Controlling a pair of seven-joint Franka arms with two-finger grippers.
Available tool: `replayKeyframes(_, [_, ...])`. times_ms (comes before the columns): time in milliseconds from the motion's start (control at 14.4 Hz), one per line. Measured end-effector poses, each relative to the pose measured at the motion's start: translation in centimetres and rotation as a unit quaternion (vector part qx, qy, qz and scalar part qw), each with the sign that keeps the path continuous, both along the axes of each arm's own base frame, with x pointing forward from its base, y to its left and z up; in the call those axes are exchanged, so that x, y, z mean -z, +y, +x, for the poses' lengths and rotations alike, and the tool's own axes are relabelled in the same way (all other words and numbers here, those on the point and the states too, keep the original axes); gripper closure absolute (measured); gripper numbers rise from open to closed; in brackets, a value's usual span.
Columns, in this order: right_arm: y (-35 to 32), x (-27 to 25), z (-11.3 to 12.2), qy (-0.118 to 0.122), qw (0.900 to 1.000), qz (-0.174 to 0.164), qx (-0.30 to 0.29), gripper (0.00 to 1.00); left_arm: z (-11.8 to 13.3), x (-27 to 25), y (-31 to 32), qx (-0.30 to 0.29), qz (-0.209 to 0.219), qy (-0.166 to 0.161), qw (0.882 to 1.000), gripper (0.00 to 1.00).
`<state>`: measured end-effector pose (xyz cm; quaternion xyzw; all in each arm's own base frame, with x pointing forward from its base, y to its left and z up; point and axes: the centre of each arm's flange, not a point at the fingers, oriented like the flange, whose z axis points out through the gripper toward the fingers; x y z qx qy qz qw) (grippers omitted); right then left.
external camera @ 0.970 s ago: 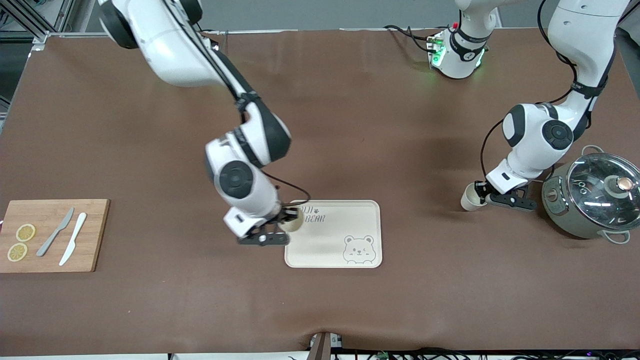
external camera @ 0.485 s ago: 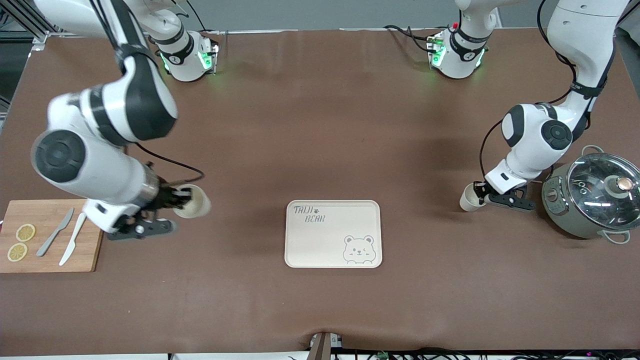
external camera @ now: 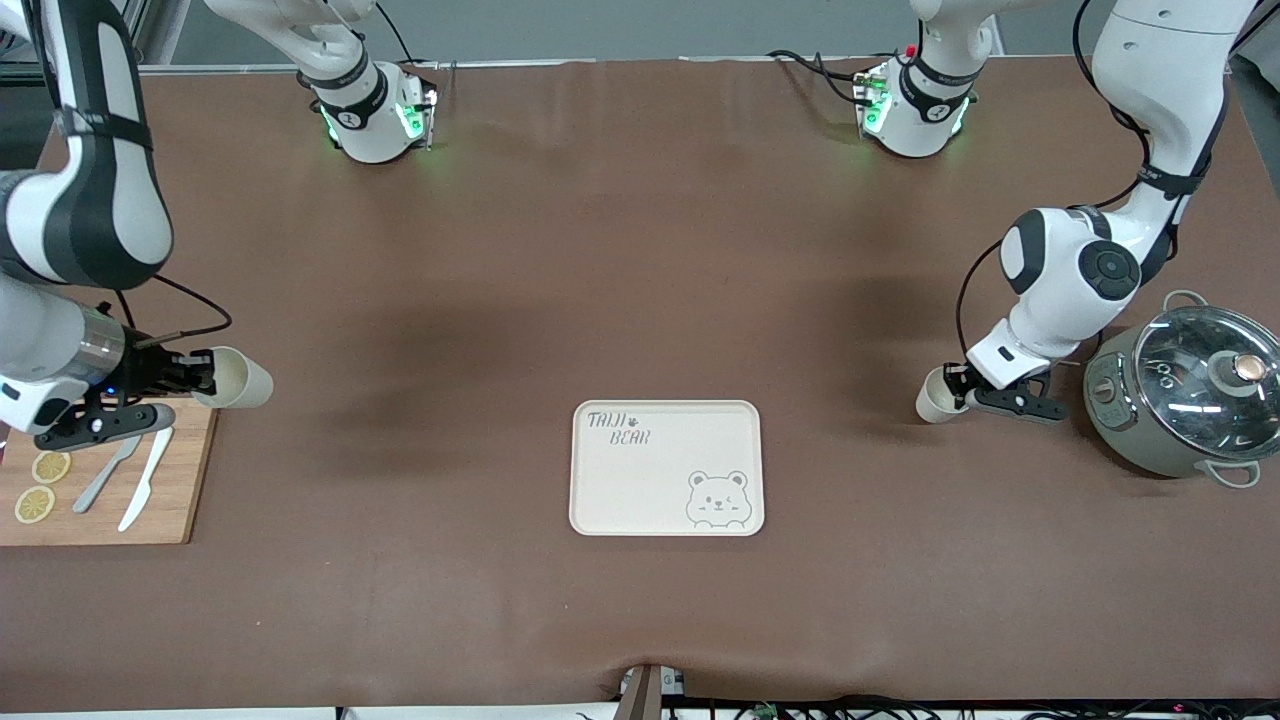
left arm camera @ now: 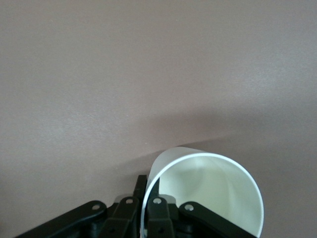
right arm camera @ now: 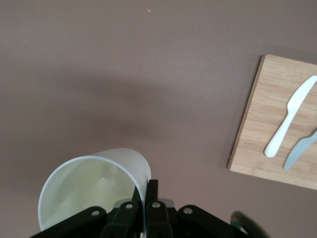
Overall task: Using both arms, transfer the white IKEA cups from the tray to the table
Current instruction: 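Lower the cup beside the pot and open the left gripper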
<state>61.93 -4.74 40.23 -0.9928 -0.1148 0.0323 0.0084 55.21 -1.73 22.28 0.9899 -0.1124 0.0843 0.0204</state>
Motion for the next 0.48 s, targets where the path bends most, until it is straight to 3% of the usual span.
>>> replayKeyframes(208, [0.9, 6.2, -1.9, -0.018, 1.000, 0.007, 0.001, 0.97, -0.1, 0.8, -0.6, -0.006, -0.011, 0.008, 1.000, 0.96])
replayKeyframes(485, [1.2, 8.9, -3.1, -0.029, 1.000, 0.011, 0.006, 0.97, 0.0, 1.1, -0.6, -0.008, -0.013, 0.013, 1.000, 0.96])
